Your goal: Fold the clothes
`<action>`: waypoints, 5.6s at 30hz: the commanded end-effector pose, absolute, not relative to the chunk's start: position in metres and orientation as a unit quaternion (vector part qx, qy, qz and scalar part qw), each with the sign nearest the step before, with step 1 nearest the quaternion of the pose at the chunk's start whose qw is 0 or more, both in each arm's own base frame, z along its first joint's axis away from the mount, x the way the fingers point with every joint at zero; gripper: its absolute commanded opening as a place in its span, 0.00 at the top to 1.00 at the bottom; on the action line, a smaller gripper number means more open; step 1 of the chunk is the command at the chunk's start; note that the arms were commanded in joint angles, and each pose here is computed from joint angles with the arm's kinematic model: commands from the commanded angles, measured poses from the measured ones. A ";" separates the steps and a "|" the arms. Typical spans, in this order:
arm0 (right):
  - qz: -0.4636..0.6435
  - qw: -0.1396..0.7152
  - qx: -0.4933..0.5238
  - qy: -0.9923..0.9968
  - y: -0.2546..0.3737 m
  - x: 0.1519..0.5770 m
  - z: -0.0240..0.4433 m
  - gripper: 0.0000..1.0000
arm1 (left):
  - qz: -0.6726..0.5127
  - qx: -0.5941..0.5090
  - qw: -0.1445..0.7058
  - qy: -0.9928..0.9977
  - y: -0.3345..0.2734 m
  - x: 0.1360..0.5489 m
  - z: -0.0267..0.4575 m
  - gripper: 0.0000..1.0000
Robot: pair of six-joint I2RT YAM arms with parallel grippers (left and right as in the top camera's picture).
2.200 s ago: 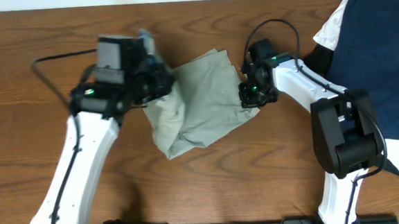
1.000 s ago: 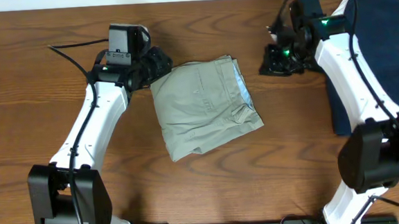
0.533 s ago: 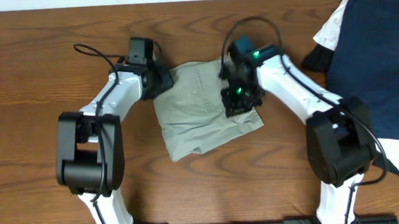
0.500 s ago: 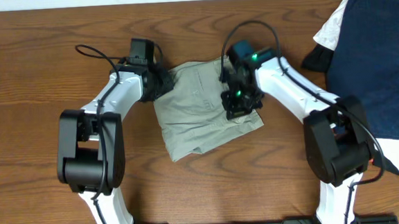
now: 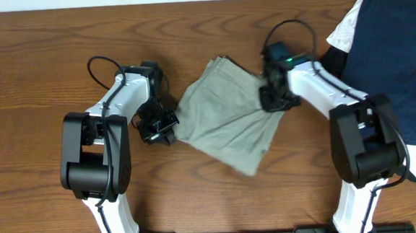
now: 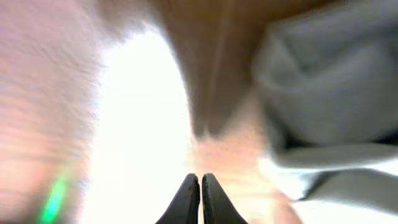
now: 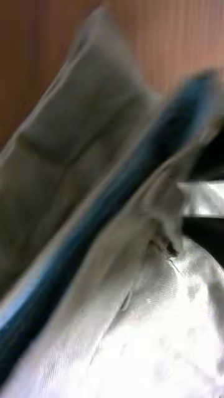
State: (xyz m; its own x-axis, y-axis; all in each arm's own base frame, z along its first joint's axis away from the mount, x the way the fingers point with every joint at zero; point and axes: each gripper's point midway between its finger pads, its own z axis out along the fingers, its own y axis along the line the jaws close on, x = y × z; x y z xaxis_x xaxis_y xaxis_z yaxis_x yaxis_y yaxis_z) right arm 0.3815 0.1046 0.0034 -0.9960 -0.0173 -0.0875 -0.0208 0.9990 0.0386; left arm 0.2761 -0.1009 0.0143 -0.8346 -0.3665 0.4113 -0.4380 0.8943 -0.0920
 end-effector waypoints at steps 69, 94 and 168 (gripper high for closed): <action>0.025 0.160 -0.001 0.987 0.088 0.383 0.172 0.35 | 0.040 0.294 -0.245 -0.923 0.146 0.431 0.124 0.94; 0.025 0.160 0.000 0.987 0.088 0.383 0.172 0.36 | 0.212 0.250 -0.299 -0.897 0.063 0.470 0.168 0.06; 0.080 -0.032 0.139 0.987 -0.013 0.293 0.160 0.01 | 0.004 0.043 0.158 -0.986 -0.041 0.243 0.106 0.02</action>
State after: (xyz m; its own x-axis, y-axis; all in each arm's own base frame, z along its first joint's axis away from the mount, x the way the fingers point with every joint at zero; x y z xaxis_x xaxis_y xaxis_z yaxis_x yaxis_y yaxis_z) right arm 0.2999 -0.0156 0.1531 -0.9484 0.2991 0.1050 0.3110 0.9421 0.1253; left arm 0.2551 -0.0469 0.0952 -0.9352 -0.0610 0.3488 -0.0688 0.9976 -0.0102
